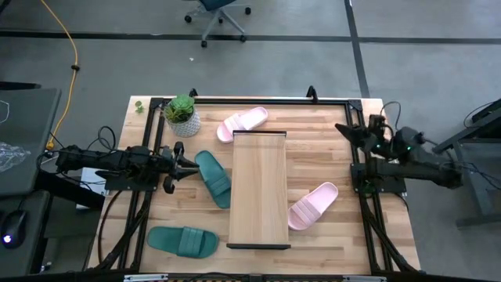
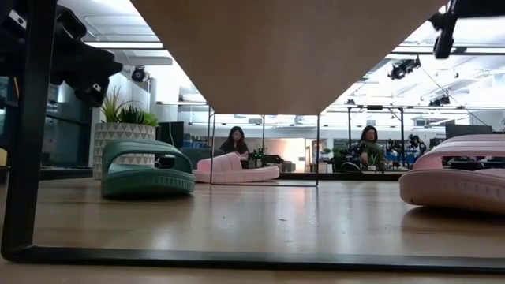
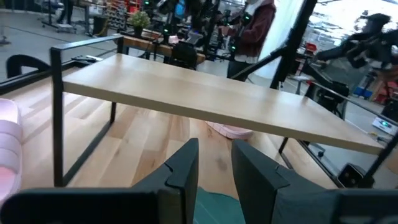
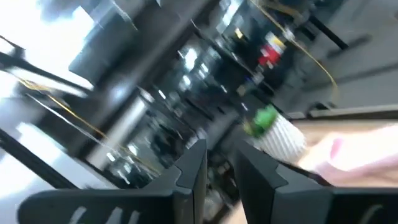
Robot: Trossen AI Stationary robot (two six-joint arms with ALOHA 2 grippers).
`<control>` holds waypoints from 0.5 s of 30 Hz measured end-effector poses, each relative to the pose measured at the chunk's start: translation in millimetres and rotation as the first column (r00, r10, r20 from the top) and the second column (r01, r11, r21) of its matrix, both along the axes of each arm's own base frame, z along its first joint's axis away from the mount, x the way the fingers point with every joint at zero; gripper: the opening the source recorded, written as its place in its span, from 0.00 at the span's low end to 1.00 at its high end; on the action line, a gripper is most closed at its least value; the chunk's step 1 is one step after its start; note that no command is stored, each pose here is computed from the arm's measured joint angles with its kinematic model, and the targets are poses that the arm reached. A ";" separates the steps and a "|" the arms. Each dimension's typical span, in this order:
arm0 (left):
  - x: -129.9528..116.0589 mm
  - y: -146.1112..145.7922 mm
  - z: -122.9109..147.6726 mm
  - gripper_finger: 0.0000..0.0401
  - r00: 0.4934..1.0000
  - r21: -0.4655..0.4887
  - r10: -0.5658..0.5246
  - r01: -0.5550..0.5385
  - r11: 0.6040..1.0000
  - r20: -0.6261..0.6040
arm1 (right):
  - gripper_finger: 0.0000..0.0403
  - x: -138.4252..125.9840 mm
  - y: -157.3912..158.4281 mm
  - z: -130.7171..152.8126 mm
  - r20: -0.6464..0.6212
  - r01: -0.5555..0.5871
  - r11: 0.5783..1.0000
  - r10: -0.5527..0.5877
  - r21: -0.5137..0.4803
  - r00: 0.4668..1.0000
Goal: Pick and place slides into the shelf
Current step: Put the bottom pink slides on the shelf
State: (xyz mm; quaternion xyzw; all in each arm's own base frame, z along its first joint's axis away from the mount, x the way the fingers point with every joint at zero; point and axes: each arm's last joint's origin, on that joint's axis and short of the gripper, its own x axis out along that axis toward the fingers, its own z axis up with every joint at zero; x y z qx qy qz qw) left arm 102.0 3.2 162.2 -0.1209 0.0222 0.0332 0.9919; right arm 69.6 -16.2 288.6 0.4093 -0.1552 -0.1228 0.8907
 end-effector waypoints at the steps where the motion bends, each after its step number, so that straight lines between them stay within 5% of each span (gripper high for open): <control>1: 0.0 0.1 0.0 0.21 1.000 -0.008 0.005 -0.005 1.000 0.001 | 0.18 1.7 0.0 7.3 -0.047 -0.008 1.000 0.008 0.005 0.999; 8: 0.0 0.1 0.1 0.21 1.000 -0.023 0.006 -0.006 1.000 0.002 | 0.18 34.1 -2.5 52.6 -0.304 -0.083 0.996 0.081 0.007 0.949; 15: 0.1 0.3 3.2 0.21 0.999 -0.059 0.015 -0.013 0.998 0.036 | 0.18 69.2 -1.9 82.3 -0.422 -0.278 0.960 0.265 0.032 0.867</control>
